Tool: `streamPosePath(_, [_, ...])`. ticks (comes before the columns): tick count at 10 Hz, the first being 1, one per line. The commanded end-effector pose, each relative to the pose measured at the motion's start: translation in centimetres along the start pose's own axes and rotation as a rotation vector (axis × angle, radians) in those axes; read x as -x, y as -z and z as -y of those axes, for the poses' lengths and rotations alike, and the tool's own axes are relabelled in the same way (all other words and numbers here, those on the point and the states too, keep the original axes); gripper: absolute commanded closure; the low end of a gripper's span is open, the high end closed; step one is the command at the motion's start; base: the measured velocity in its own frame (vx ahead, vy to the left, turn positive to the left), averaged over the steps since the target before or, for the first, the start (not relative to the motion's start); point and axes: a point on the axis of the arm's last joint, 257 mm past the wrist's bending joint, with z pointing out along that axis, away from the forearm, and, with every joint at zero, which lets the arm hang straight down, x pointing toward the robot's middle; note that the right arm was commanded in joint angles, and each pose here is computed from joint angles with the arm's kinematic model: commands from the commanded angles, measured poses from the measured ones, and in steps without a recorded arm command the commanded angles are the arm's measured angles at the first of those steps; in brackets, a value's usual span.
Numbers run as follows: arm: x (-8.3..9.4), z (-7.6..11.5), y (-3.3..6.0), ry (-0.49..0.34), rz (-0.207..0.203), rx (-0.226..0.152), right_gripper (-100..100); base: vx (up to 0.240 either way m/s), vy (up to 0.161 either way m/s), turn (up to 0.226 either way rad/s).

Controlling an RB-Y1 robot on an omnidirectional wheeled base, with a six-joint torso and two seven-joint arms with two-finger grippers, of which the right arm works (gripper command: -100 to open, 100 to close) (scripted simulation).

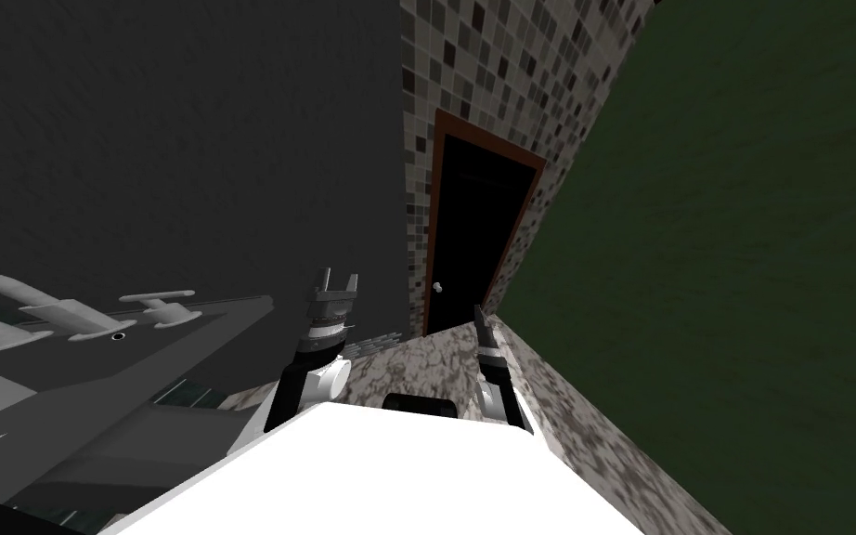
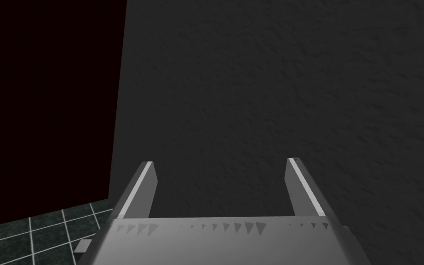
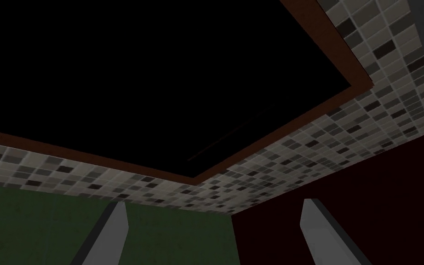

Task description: Pull the door open

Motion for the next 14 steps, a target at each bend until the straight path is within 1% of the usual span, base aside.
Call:
streamPosePath(1, [-1.5, 1.0, 0.30, 0.052, -0.031, -0.012, -100, 0.110, -0.001, 0.047])
streamPosePath(2, [-1.6, 1.1, 0.35, 0.060, -0.033, -0.014, -100, 0.069, 0.001, 0.010])
streamPosePath(4, [-3.7, 2.3, 0.85, 0.122, -0.075, -0.028, -100, 0.066, -0.008, 0.033])
streamPosePath(5, [-3.7, 2.3, 0.87, 0.125, -0.076, -0.029, -100, 0.059, -0.002, 0.014])
streamPosePath(9, [-7.8, 4.5, 2.14, 0.250, -0.164, -0.046, -100, 0.081, -0.006, 0.032])
streamPosePath(10, [-8.6, 4.7, 2.30, 0.282, -0.181, -0.042, -100, 0.106, -0.009, 0.039])
streamPosePath(11, [-8.8, 5.1, 2.56, 0.288, -0.188, -0.049, -100, 0.072, -0.011, 0.012])
streamPosePath(14, [-11.7, 6.5, 3.76, 0.378, -0.256, -0.049, -100, 0.078, -0.011, 0.028])
